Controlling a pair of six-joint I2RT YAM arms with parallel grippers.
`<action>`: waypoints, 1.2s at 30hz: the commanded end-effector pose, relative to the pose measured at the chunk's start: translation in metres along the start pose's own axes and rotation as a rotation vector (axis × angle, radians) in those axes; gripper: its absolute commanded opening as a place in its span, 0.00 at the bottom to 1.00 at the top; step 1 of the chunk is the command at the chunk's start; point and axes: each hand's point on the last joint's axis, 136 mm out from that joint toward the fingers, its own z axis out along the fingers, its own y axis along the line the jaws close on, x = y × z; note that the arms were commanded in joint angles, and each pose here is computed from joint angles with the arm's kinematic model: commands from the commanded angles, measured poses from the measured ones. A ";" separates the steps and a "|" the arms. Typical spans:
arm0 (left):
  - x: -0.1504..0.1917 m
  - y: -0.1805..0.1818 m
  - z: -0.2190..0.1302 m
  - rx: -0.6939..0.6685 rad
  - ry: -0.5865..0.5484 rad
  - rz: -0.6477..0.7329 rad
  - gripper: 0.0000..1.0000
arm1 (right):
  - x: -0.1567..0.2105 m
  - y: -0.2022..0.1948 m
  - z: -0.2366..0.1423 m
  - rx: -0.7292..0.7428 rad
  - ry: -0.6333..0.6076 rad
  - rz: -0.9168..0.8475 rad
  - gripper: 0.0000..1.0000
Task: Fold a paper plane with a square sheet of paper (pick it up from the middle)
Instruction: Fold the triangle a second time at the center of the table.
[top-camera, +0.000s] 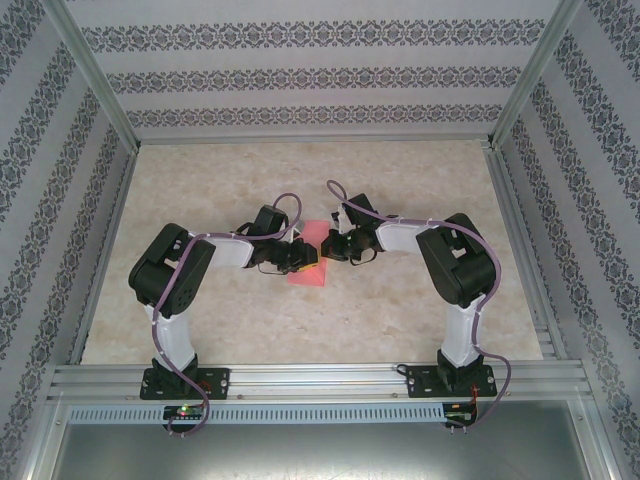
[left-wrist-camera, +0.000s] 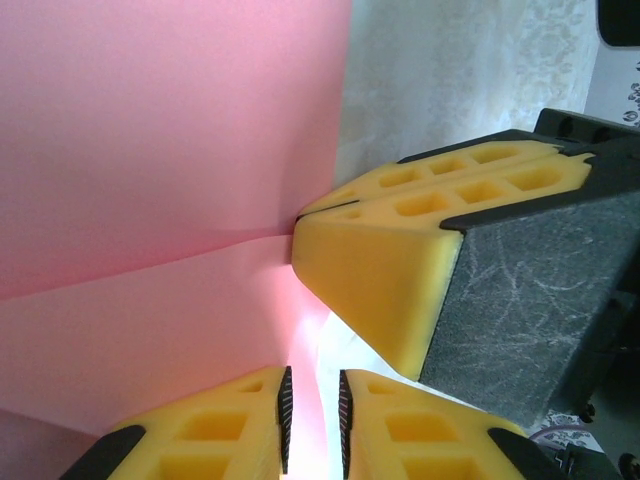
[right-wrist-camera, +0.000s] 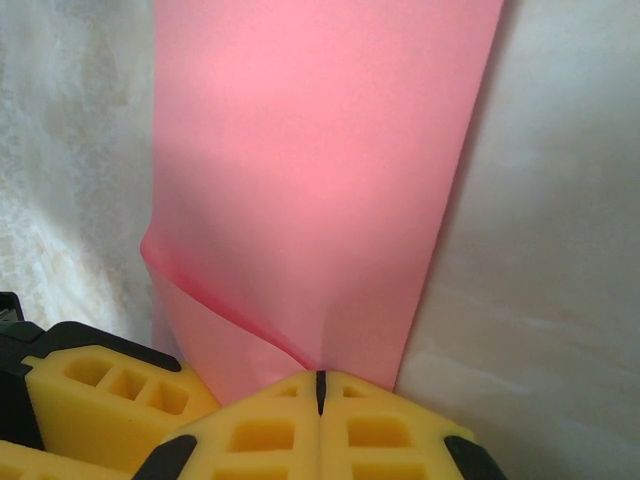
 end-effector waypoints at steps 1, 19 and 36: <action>0.004 -0.005 0.005 0.009 0.024 0.009 0.23 | -0.011 -0.005 -0.007 0.037 -0.042 -0.021 0.00; -0.001 -0.007 -0.002 -0.015 -0.013 0.024 0.22 | -0.006 0.000 -0.007 0.021 -0.031 -0.039 0.00; -0.007 -0.027 -0.010 0.041 -0.045 0.065 0.22 | -0.001 -0.006 0.004 0.024 0.008 -0.011 0.00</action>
